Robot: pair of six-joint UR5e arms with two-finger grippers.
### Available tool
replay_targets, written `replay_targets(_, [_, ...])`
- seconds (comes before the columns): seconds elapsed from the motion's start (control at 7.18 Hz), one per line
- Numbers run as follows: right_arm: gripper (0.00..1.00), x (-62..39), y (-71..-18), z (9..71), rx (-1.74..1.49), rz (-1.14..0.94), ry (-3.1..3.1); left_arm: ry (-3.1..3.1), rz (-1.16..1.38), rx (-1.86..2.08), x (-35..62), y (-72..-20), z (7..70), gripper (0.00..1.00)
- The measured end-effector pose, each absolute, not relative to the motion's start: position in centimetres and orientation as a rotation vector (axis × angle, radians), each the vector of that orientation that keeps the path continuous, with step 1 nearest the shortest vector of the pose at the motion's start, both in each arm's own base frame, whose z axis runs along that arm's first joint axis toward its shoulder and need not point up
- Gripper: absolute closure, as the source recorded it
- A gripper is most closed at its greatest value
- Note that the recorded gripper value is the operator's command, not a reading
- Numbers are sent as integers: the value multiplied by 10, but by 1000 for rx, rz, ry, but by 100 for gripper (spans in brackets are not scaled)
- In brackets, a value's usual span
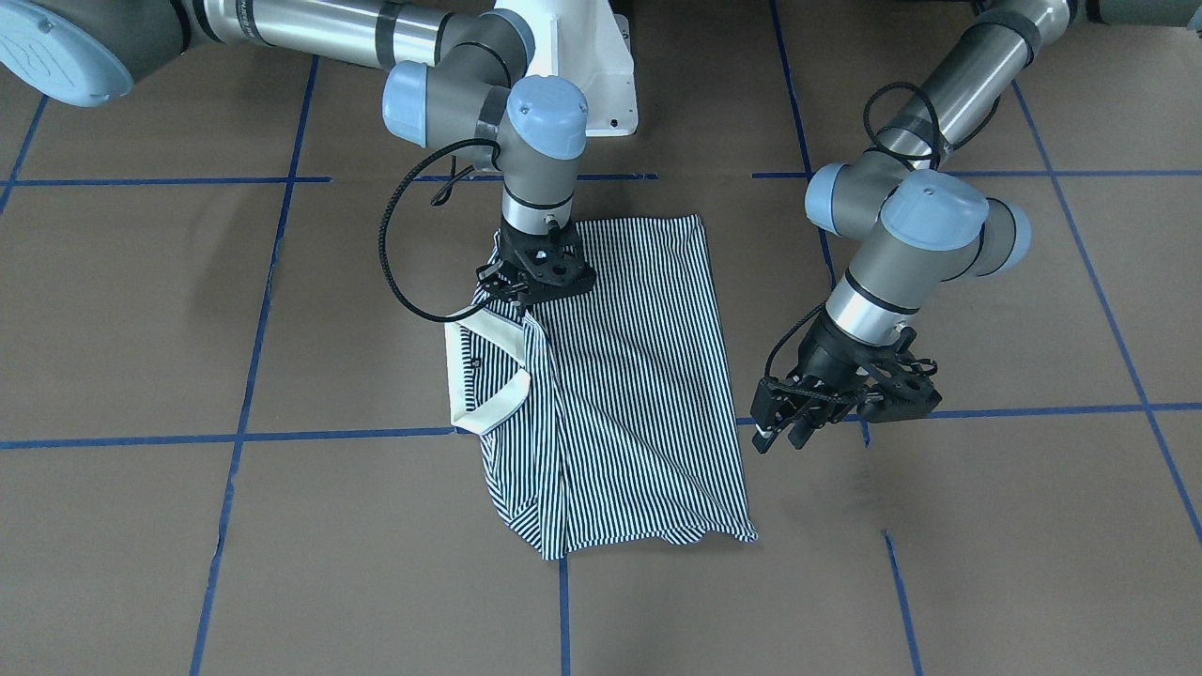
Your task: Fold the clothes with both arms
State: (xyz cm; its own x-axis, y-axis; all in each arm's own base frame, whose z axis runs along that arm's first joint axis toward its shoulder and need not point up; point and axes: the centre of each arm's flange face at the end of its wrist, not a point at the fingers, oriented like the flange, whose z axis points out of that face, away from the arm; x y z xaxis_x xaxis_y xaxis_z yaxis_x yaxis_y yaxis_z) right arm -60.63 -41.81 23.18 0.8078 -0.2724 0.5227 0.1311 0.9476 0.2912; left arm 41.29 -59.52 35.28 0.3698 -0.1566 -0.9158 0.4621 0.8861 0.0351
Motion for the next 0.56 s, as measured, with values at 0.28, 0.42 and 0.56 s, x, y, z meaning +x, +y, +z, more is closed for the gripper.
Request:
replay_targets(0.28, [0,-601,-416,240,245,-217,-589,1129,-416,302,413,-595,353,41])
replay_targets(0.42, [0,-599,-417,242,243,-215,-586,1129,-419,301,413,-595,353,41])
replay_targets(0.56, [0,-595,-420,247,243,-214,-582,1129,-420,300,413,-595,353,41])
